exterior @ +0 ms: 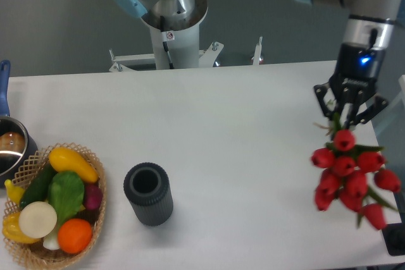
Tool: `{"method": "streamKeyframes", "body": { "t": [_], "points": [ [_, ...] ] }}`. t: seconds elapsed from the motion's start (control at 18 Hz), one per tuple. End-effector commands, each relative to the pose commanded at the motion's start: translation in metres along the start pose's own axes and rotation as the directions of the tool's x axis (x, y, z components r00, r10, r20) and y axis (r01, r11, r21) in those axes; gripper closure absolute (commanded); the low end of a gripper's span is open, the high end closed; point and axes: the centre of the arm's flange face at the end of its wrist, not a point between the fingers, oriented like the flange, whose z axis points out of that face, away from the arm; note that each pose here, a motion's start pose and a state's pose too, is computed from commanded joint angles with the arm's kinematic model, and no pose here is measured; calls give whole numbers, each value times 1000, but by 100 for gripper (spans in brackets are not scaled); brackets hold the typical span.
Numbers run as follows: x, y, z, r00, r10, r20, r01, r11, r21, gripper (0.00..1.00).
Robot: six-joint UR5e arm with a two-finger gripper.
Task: Insert the flowers into the vase
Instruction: 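Carry the red tulip bunch in the gripper toward the black vase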
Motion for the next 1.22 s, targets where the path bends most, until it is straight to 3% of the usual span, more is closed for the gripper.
{"method": "streamKeyframes", "body": {
  "t": [0.28,0.67,1.0,1.22],
  "points": [
    [36,-24,22,992,30,-121,-16,993,115,90],
    [81,-61,41,952,99,-290,-4,950,311,90],
    [108,-52,60,924,212,-317,-85,925,371,90],
    [114,-46,61,912,218,-348,-53,903,426,90]
  ]
}}
